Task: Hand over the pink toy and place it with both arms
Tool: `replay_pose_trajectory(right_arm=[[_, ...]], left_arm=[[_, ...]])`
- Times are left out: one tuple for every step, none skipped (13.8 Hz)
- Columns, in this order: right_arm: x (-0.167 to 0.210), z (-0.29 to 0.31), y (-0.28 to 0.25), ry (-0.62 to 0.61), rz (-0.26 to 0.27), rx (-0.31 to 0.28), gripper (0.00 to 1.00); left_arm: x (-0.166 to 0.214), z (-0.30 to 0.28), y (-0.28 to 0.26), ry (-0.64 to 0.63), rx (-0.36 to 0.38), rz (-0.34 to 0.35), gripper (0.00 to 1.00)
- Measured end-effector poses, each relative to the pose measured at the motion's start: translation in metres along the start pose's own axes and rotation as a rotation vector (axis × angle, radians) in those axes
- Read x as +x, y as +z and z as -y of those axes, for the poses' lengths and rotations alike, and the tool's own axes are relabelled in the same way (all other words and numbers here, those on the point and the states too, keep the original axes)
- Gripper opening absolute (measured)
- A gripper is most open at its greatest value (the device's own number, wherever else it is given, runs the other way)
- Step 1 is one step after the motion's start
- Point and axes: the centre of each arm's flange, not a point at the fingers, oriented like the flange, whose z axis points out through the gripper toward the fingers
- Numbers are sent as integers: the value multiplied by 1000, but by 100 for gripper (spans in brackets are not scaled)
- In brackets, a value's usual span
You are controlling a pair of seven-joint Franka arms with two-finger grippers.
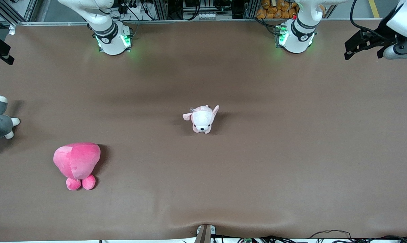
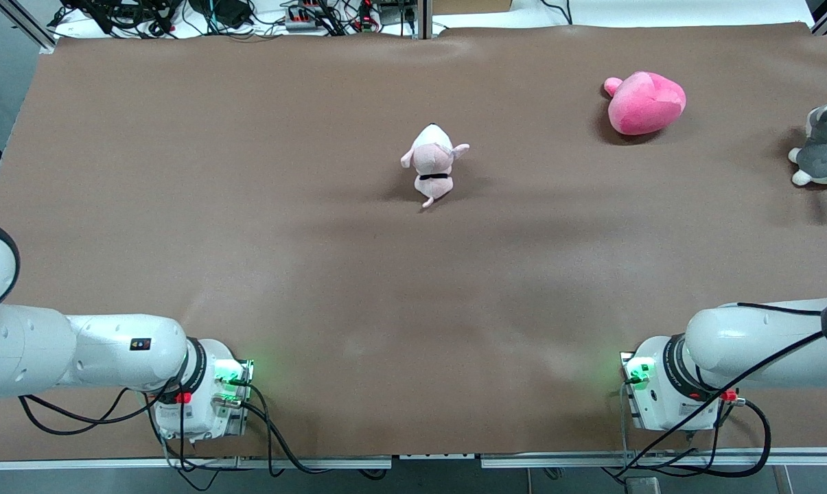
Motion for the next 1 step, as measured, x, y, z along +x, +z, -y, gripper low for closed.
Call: replay_pose_trajectory(right_arm=[[0,1,0,-3,1,0,100]], left_arm=[[0,0,0,0,0,0,100]])
